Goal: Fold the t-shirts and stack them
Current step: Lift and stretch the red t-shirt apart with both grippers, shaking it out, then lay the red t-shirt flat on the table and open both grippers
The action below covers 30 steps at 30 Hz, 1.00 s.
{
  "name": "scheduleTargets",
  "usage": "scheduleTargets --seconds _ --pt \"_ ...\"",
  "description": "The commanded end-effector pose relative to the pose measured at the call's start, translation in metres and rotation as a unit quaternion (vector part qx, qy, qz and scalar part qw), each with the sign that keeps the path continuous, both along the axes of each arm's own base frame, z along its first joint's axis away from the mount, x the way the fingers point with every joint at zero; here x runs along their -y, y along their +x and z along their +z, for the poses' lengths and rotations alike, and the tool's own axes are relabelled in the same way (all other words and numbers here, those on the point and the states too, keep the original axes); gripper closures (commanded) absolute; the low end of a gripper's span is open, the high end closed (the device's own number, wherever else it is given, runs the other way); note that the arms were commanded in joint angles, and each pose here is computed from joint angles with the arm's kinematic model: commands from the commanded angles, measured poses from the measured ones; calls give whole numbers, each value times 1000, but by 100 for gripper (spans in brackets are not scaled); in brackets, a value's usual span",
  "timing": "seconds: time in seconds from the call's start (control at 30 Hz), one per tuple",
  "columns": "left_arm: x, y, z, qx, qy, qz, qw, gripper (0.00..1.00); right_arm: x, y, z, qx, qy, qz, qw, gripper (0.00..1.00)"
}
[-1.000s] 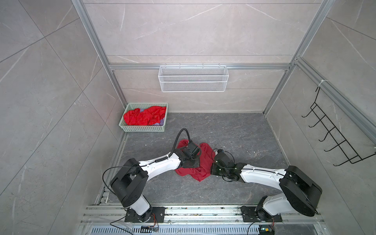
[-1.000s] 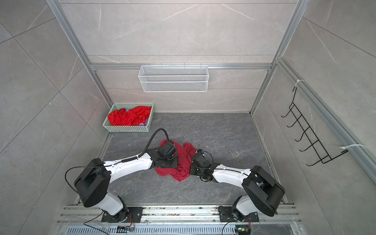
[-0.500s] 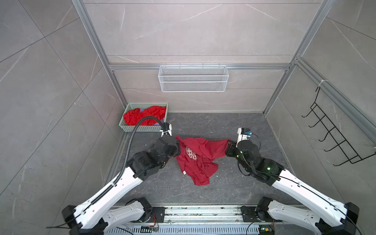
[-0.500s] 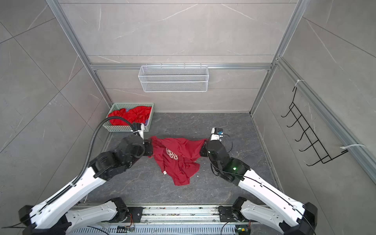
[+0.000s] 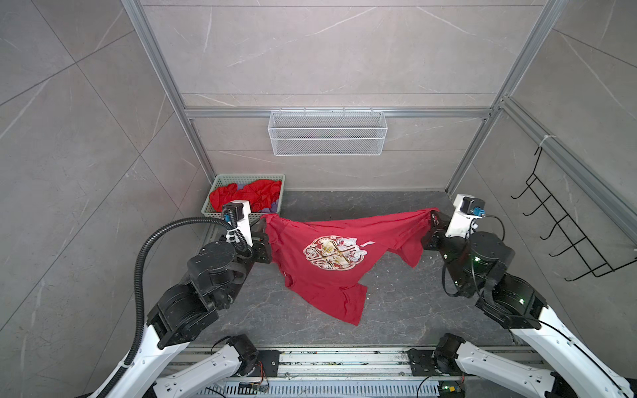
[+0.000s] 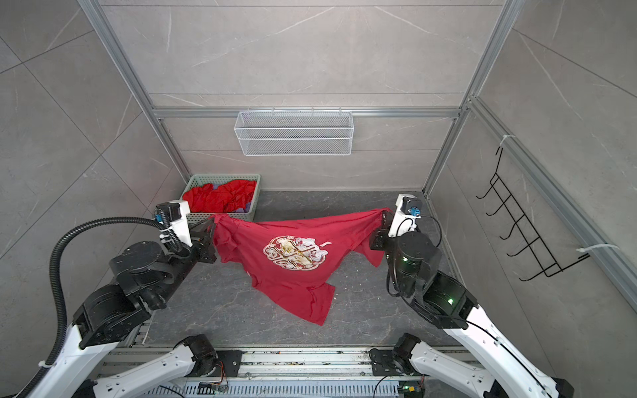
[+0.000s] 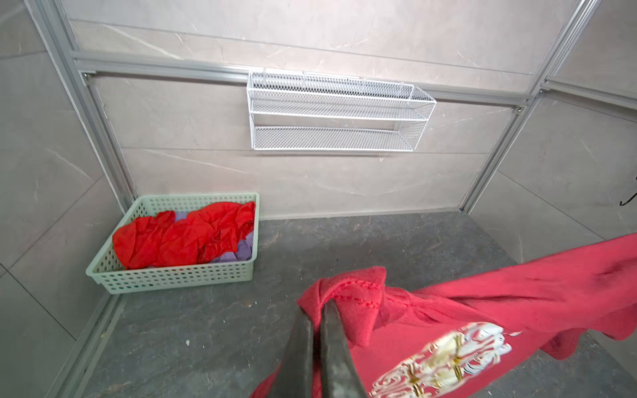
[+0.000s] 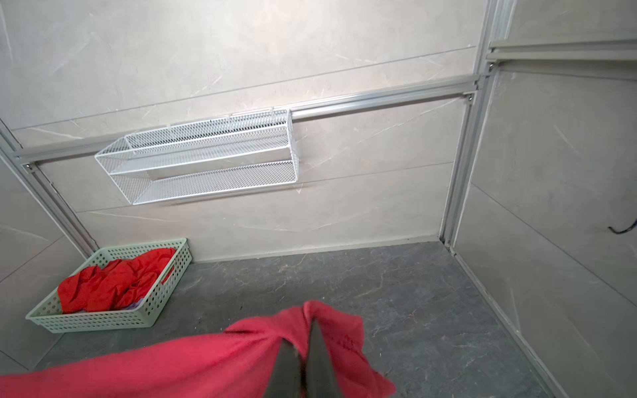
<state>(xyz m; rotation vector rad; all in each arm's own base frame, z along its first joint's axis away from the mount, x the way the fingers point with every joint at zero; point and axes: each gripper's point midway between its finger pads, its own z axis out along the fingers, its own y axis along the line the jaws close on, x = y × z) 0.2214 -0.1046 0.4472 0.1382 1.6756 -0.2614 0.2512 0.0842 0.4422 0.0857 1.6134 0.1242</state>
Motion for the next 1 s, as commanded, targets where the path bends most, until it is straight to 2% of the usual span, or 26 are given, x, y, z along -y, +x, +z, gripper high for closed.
scheduleTargets --seconds 0.0,0.13,0.33,0.47,0.57,0.63,0.77,0.87,0.97 --pt "-20 -9 57 88 -7 22 996 100 16 -14 27 28 -7 -4 1000 100" --pt "-25 -25 104 159 -37 1 987 100 10 -30 53 46 7 56 997 100" --pt "-27 -56 162 231 -61 -58 969 100 9 -49 68 19 3 105 994 100" --pt "-13 -46 177 237 -41 -61 969 100 8 -47 63 8 -5 101 995 100" --pt "14 -15 164 216 -6 -49 975 100 14 -21 39 -23 -60 22 998 100" --pt "31 14 147 193 22 -23 981 100 12 -1 18 -50 -104 -27 993 100" --pt "75 70 101 148 86 1 985 100 -13 44 -31 -108 -142 -46 983 100" --pt "96 118 61 105 104 5 989 100 -8 83 -80 -161 -103 -53 980 100" --pt "98 176 12 33 63 -26 997 100 -5 122 -128 -206 -53 -34 977 100"
